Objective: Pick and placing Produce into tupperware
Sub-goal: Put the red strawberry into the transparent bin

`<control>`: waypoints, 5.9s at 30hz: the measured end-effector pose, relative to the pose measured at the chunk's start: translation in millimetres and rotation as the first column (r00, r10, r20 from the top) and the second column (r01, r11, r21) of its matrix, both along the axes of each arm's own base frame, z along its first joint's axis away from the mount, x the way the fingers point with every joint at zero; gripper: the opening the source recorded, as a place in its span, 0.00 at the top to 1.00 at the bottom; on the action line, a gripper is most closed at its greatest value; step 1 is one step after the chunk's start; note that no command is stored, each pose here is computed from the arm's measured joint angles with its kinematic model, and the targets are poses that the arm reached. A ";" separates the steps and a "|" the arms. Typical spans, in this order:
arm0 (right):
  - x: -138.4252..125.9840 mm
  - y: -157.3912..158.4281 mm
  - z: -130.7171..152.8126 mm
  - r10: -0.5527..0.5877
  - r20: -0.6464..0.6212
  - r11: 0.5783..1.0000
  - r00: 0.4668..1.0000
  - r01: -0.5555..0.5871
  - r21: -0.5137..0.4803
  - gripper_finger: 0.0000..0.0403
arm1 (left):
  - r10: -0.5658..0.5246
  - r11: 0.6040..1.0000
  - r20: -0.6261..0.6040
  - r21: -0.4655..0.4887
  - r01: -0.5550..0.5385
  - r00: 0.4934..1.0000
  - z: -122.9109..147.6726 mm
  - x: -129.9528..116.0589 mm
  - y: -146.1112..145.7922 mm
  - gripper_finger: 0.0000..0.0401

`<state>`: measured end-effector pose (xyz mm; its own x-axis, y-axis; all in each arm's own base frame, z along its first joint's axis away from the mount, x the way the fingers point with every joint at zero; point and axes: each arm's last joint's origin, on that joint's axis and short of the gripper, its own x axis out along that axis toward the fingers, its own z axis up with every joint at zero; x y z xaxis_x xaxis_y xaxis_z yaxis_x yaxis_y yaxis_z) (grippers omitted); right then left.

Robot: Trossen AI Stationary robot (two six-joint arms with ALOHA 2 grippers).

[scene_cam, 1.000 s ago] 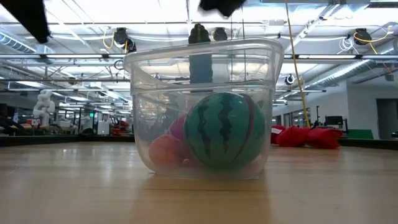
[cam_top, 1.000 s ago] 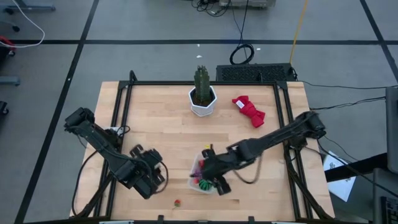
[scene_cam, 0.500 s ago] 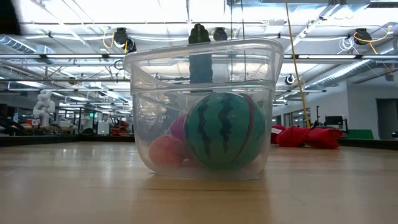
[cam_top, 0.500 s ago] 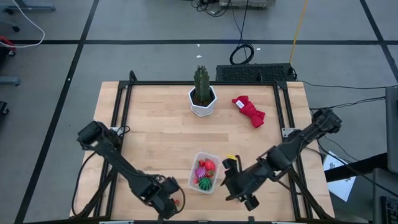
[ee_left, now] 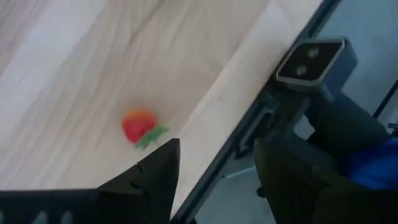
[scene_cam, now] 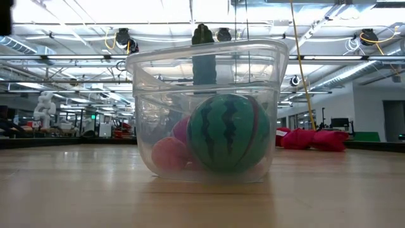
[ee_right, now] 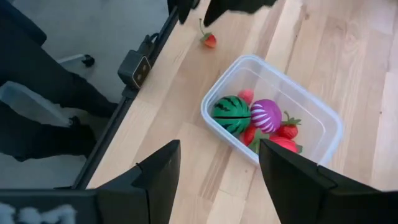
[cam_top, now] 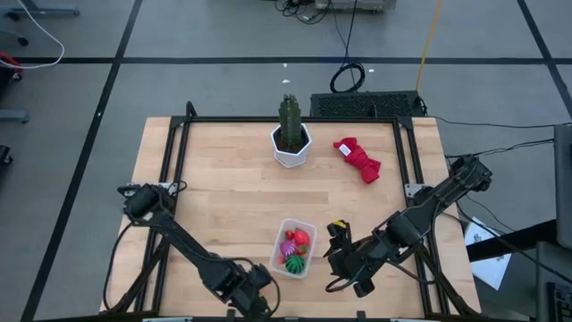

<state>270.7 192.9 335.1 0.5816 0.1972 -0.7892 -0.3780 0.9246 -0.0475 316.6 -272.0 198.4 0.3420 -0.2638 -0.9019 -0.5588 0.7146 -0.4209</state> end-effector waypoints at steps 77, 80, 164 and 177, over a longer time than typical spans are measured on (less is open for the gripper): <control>4.3 3.8 4.0 0.002 0.056 0.999 0.998 -0.005 0.049 0.48 | 0.072 0.970 -0.403 0.241 0.030 0.912 -59.7 1.6 40.2 0.48; 4.2 3.8 4.0 0.002 0.055 0.999 0.998 -0.005 0.049 0.48 | 0.062 0.970 -0.396 0.238 0.037 0.916 -59.8 2.2 39.9 0.48; -26.1 -27.7 38.4 -0.101 0.167 0.992 0.981 0.113 -0.062 0.48 | 0.042 0.988 -0.300 0.152 0.004 0.953 -0.5 9.5 74.8 0.74; -40.5 -39.4 25.9 -0.170 0.085 0.978 0.982 0.179 -0.109 0.48 | 0.034 0.994 -0.258 0.105 -0.007 0.966 21.1 16.5 88.4 0.73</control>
<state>230.2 153.4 361.0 0.6574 -0.0021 -0.7536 -0.2028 0.9626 -0.1796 333.1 -183.6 219.6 0.0977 -0.1609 -0.9821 -0.6542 0.7333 -0.1852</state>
